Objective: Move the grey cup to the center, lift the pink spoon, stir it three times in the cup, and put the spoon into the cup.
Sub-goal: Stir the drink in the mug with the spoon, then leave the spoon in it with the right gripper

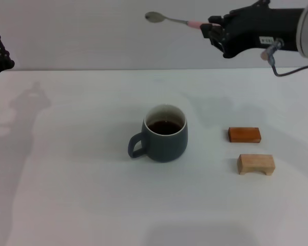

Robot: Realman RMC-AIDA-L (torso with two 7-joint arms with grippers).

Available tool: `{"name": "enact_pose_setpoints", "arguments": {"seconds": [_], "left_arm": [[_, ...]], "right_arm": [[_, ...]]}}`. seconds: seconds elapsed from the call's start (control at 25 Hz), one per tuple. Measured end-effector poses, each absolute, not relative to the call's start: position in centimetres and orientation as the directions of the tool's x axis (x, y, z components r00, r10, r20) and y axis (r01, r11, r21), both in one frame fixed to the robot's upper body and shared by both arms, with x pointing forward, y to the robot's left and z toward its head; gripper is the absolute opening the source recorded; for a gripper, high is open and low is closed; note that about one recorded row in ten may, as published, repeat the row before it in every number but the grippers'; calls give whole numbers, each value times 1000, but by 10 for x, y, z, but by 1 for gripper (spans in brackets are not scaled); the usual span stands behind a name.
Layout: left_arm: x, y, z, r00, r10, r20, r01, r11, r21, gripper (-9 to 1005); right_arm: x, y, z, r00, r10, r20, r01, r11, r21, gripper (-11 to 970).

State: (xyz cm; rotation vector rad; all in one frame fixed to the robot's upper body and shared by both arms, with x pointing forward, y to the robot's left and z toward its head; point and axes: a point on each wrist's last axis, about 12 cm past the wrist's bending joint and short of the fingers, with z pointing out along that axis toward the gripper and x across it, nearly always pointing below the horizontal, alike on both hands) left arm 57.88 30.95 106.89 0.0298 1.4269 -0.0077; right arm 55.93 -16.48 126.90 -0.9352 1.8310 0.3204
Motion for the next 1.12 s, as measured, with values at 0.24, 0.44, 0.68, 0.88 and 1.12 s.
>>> {"name": "enact_pose_setpoints", "arguments": {"seconds": [0.24, 0.44, 0.68, 0.88, 1.12], "left_arm": [[580, 309, 1071, 149, 8, -989, 19, 1000, 11, -2], [581, 309, 1071, 150, 7, -989, 19, 1000, 10, -2], [581, 309, 1071, 150, 3, -989, 20, 1000, 6, -2], [582, 308, 1071, 149, 2, -989, 23, 1000, 5, -2], [583, 306, 1071, 148, 7, -989, 24, 1000, 10, -2]], "right_arm": [[567, -157, 1284, -240, -485, -841, -759, 634, -148, 122], [578, -155, 1293, -317, -510, -800, -778, 622, -88, 121], [589, -150, 1290, -382, -565, -732, -794, 606, -54, 121], [596, -145, 1284, -432, -620, -655, -802, 597, -36, 121], [603, -140, 1279, -472, -660, -585, -813, 582, -1, 122]]}}
